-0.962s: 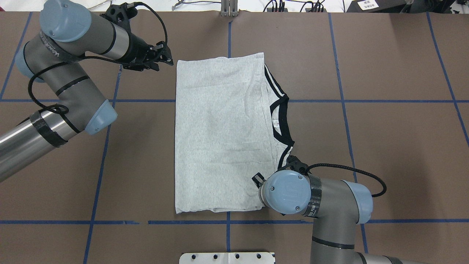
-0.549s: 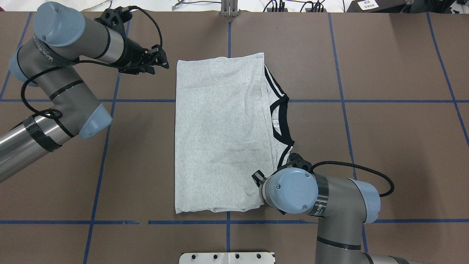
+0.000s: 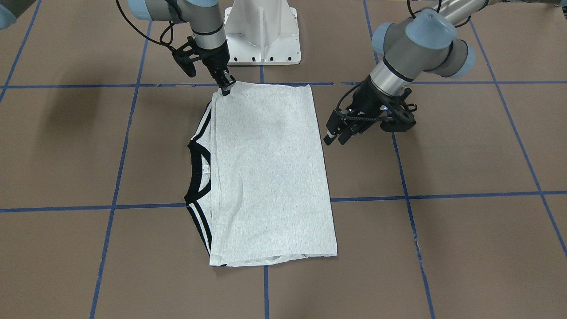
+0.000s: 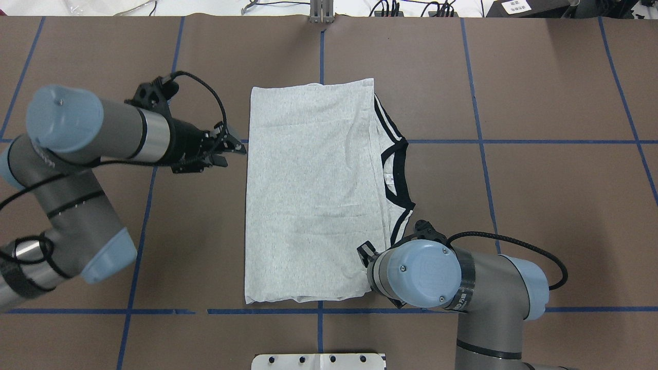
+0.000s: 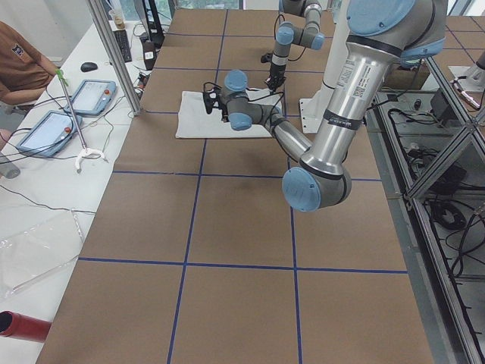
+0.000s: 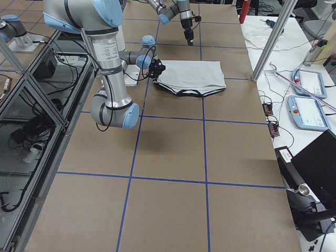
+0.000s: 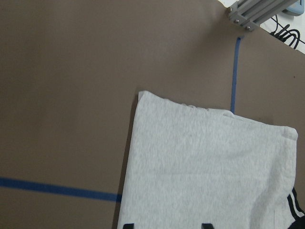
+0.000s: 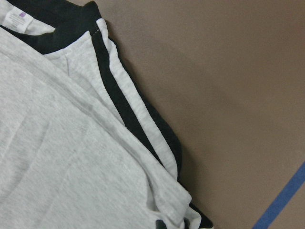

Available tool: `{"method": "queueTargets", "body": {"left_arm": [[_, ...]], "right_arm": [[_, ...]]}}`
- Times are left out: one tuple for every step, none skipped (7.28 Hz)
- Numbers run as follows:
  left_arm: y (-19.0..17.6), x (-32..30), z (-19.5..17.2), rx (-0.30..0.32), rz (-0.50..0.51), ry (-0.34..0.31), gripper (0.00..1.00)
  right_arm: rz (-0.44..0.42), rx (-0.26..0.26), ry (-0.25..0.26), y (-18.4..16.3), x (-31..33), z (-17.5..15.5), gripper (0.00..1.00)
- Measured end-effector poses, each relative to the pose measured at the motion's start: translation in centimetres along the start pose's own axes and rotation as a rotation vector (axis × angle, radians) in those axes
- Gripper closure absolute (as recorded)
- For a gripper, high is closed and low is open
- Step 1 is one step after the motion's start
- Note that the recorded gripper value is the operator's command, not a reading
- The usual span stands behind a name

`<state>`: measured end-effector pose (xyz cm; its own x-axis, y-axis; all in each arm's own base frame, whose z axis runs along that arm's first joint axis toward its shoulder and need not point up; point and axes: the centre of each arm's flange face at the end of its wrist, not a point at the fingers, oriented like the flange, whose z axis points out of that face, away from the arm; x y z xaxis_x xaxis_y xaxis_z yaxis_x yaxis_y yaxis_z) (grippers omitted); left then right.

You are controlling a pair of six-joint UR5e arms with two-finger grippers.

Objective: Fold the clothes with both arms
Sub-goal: 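Move both grippers down to the shirt edge nearest the robot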

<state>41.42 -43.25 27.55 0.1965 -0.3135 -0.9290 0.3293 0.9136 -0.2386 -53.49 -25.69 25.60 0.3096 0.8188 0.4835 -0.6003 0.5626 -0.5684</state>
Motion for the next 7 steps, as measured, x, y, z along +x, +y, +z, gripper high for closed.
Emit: {"method": "queueTargets", "body": {"left_arm": [[4.0, -1.5, 1.0, -0.011, -0.046, -0.013, 0.42], [7.4, -2.8, 2.1, -0.032, -0.086, -0.032, 0.41], [10.8, -4.0, 3.2, -0.057, -0.123, -0.056, 0.41], [14.4, -5.3, 4.5, -0.067, -0.15, -0.088, 0.42], [17.3, -6.4, 5.5, -0.069, -0.159, -0.122, 0.41], [19.1, -7.1, 6.1, -0.072, -0.166, -0.15, 0.41], [20.1, -7.5, 6.3, -0.077, -0.175, -0.166, 0.38]], "right_arm": [[0.0, -0.003, 0.006, 0.1, 0.5, 0.0, 1.0], [-0.003, -0.006, 0.01, 0.4, 0.9, 0.1, 1.0], [-0.007, -0.01, 0.015, 0.7, 1.2, 0.2, 1.0], [-0.011, -0.011, 0.018, 0.9, 1.5, 0.3, 1.0], [-0.013, -0.011, 0.02, 1.0, 1.6, 0.4, 1.0], [-0.014, -0.01, 0.021, 1.0, 1.7, 0.4, 1.0], [-0.014, -0.009, 0.021, 1.0, 1.7, 0.5, 1.0]]}}
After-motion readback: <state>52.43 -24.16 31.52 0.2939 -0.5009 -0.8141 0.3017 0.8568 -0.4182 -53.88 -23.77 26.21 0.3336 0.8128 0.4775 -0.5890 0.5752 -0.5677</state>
